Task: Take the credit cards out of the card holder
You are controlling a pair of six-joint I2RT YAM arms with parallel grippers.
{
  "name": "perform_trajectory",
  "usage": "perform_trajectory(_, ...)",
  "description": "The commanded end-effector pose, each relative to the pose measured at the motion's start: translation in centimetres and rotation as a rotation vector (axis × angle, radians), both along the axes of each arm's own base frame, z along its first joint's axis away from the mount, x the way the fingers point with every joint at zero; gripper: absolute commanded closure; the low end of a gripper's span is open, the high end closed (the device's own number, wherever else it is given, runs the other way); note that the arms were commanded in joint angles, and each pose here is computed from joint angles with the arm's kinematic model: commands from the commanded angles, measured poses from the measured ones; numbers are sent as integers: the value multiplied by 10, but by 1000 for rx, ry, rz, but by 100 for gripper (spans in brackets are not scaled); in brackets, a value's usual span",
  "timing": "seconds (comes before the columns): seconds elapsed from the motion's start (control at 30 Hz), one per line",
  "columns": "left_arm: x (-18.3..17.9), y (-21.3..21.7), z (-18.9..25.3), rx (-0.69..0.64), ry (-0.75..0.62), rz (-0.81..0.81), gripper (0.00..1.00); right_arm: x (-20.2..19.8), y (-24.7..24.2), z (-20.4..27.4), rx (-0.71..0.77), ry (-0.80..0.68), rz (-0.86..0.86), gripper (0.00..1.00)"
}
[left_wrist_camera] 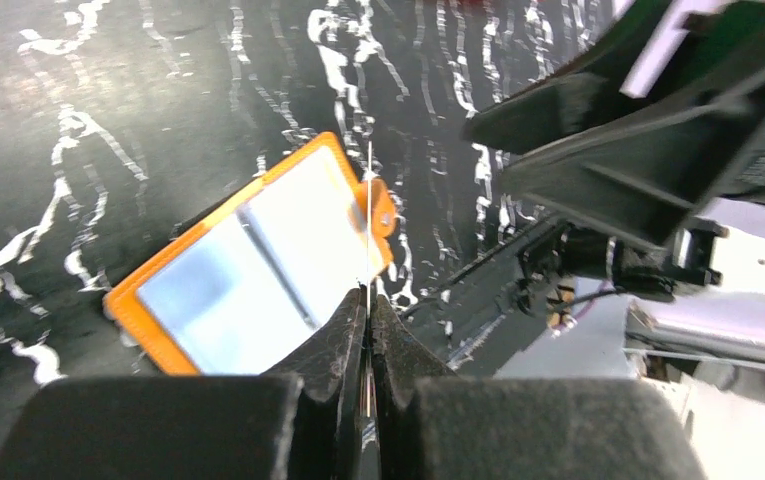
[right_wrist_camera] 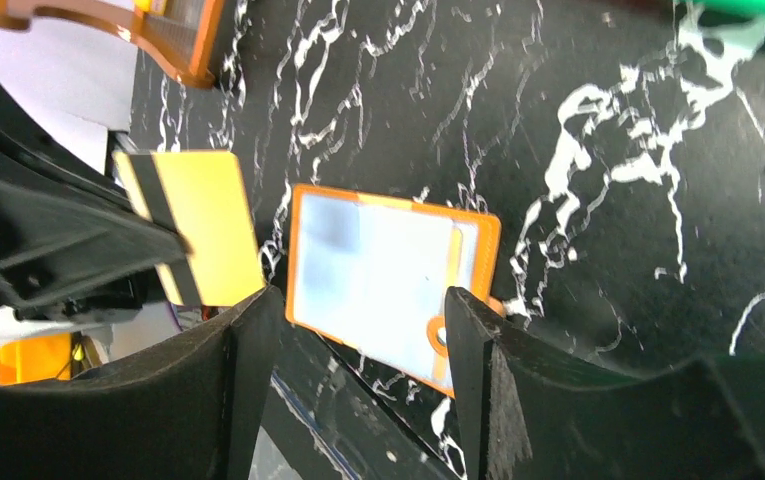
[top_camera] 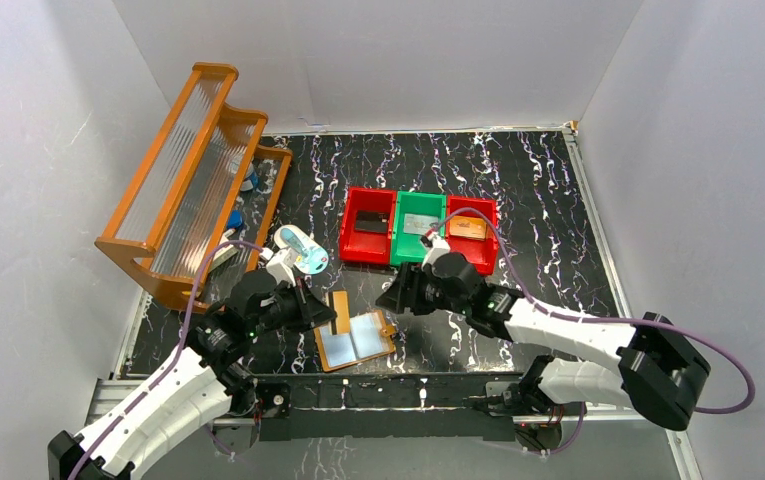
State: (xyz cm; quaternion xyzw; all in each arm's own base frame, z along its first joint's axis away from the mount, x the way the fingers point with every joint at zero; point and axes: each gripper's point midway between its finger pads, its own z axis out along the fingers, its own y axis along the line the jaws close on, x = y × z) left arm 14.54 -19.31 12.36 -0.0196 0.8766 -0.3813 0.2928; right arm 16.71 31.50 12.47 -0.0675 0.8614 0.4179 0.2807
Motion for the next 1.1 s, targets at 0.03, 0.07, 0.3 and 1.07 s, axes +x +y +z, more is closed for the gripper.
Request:
perform_trajectory(0.03, -5, -35, 50, -182, -120, -193, 100, -9, 11, 31, 229, -67, 47, 30)
perform_trajectory(0.07, -7, -39, 52, -203, -120, -218, 100, -12, 14, 36, 254, -72, 69, 30)
perform_trajectory(0.3, -13, -55, 61, -311, -113, -288, 100, -35, 30, 56, 414, -71, 220, 32)
perform_trajectory(1.07, -24, -63, 64, -442, -94, -333, 100, -61, 19, 59, 600, 17, 368, 70)
